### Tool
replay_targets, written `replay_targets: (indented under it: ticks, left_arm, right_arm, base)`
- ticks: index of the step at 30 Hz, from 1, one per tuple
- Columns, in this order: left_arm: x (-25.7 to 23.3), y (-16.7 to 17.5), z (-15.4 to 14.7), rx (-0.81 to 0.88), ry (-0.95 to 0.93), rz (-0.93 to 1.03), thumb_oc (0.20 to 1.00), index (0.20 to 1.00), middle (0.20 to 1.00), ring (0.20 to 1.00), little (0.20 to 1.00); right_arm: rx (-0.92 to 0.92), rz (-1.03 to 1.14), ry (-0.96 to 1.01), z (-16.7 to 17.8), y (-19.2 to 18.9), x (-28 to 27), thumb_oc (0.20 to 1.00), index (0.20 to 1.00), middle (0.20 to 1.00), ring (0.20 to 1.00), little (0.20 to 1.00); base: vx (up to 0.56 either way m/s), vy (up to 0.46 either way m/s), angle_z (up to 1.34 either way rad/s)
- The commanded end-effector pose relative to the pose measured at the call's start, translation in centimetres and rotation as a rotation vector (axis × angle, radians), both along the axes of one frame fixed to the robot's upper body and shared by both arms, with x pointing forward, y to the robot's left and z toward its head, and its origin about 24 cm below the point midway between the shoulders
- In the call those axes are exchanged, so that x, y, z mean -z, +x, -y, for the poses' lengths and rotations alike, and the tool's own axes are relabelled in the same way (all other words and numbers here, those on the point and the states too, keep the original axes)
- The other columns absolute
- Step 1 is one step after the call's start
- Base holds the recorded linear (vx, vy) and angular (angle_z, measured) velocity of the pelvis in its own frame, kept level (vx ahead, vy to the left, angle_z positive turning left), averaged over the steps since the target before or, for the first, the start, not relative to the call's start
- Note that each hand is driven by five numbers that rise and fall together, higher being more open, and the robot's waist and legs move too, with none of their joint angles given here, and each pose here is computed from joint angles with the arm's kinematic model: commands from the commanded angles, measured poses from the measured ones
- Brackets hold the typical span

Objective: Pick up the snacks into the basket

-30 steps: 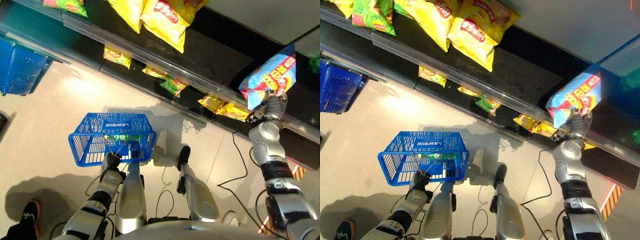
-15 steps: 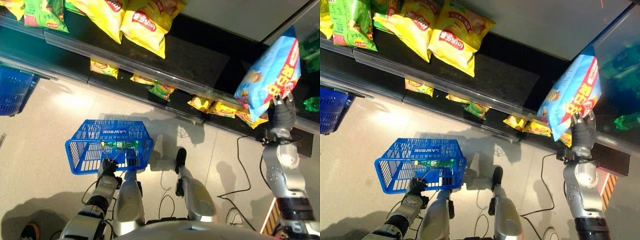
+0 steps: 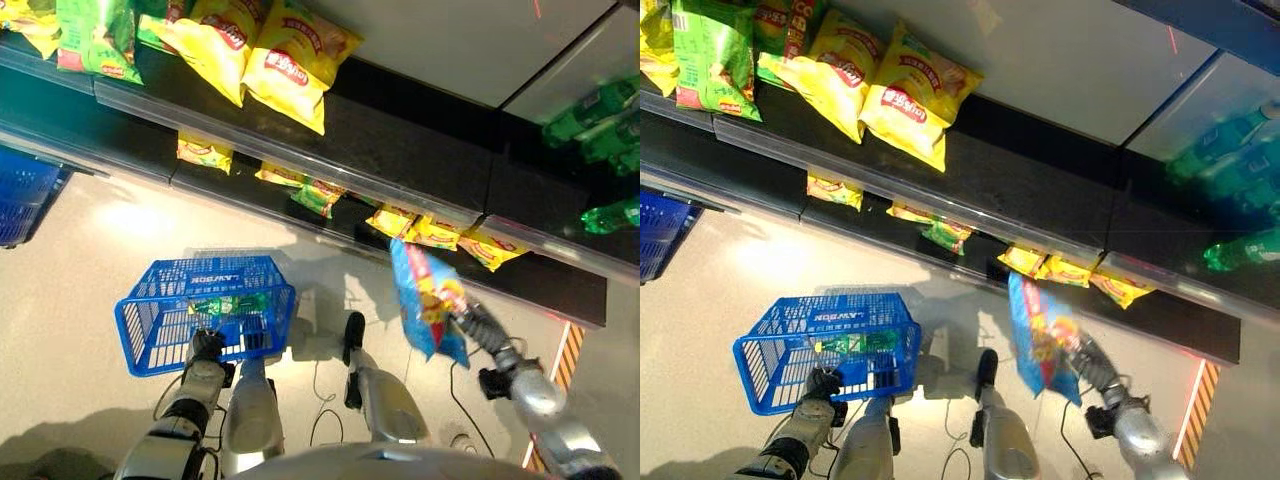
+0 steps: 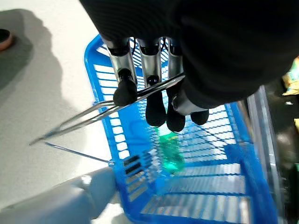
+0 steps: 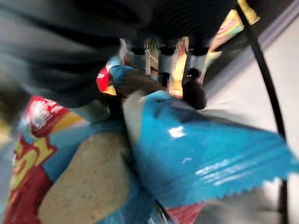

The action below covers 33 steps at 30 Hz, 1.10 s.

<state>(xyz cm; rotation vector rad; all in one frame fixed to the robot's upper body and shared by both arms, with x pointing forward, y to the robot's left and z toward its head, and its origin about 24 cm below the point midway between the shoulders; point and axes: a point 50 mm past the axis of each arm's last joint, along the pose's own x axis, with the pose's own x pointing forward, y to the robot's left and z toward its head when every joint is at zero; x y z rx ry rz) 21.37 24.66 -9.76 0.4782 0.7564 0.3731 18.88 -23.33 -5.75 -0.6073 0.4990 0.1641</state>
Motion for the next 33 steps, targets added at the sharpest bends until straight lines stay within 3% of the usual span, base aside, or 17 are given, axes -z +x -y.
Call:
replay_targets:
  ticks: [1, 7, 8, 20, 33]
  left_arm:
    - [-2.1, 2.7, 1.1, 0.036, 0.013, 0.155, 0.2, 0.2, 0.2, 0.2, 0.2]
    - [-4.2, 5.8, 4.2, 0.167, -0.021, 0.261, 0.2, 0.2, 0.2, 0.2, 0.2]
    - [-4.9, 6.9, 6.2, 0.247, -0.053, 0.296, 0.2, 0.2, 0.2, 0.2, 0.2]
    - [-12.3, 10.8, 17.5, 0.592, -0.276, 0.579, 0.2, 0.2, 0.2, 0.2, 0.2]
    - [-19.2, 8.3, 24.6, 0.853, -0.595, 0.815, 0.2, 0.2, 0.2, 0.2, 0.2]
  right_arm:
    - [-0.058, 0.133, -0.182, -0.8, 3.5, -1.7, 0.2, 0.2, 0.2, 0.2, 0.2]
    - [-0.215, 0.104, -0.403, -3.8, 7.2, -0.4, 0.2, 0.2, 0.2, 0.2, 0.2]
    - [-0.302, 0.087, -0.456, -5.7, 8.5, -0.2, 0.2, 0.2, 0.2, 0.2, 0.2]
    - [-0.419, 0.184, -0.458, -14.3, 13.4, -3.2, 0.2, 0.2, 0.2, 0.2, 0.2]
    - [-0.314, 0.204, -0.39, -14.9, 14.9, -4.6, 0.2, 0.2, 0.2, 0.2, 0.2]
  base:
    - [-0.04, -0.009, 0.06]
    - [-0.04, 0.005, 0.08]
    - [-0.05, 0.016, 0.11]
    - [-0.03, 0.001, 0.11]
    - [0.0, -0.008, 0.1]
